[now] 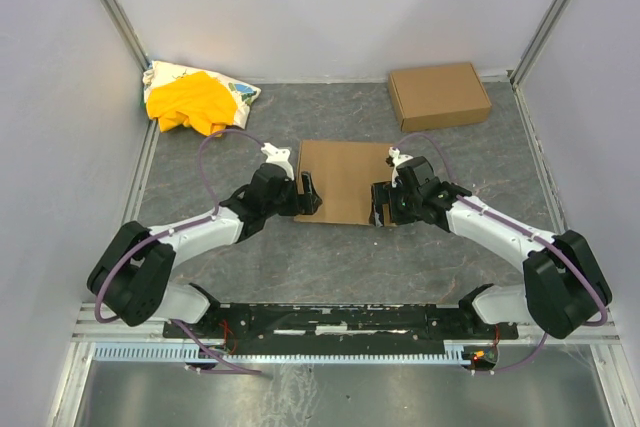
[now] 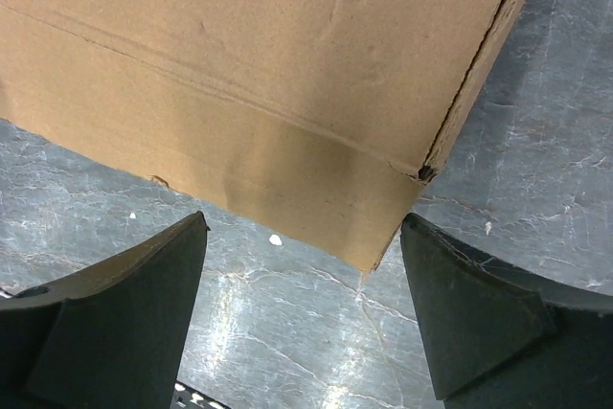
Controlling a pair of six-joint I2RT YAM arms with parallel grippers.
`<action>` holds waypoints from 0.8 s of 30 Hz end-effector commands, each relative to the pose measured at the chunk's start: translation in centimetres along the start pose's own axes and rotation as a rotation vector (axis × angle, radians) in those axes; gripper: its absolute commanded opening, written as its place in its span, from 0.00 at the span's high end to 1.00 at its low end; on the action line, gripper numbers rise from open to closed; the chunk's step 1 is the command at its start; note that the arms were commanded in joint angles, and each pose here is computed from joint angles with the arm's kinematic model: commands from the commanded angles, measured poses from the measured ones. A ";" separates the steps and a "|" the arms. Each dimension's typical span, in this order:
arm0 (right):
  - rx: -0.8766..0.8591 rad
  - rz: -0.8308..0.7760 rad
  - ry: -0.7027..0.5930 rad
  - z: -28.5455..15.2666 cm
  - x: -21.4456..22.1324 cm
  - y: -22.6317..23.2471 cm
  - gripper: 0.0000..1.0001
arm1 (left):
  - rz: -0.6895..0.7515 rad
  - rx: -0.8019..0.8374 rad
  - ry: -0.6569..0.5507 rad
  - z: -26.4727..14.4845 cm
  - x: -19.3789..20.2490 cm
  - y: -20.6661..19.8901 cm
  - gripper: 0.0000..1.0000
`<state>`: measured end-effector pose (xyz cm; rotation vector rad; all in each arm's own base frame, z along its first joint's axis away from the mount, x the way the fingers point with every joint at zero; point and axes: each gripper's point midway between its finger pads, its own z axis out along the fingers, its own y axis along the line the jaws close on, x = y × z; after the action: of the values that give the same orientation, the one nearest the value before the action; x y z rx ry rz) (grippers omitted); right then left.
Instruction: Fold the paper box
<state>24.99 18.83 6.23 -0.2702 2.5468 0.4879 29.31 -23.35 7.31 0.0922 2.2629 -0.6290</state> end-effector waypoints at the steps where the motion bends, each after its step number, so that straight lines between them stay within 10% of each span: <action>1: -0.073 -0.007 -0.072 -1.4 -2.7 2.3 0.11 | 0.016 0.078 -0.035 -1.3 -2.7 -2.9 0.13; 24: -0.027 0.061 0.030 -2.5 -2.4 2.4 0.15 | 0.065 -0.083 0.141 -1.5 -1.2 -0.8 0.13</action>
<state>24.84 19.36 9.12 -0.2149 2.6005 0.5084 28.63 -22.77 8.28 0.1178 2.4117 -0.5243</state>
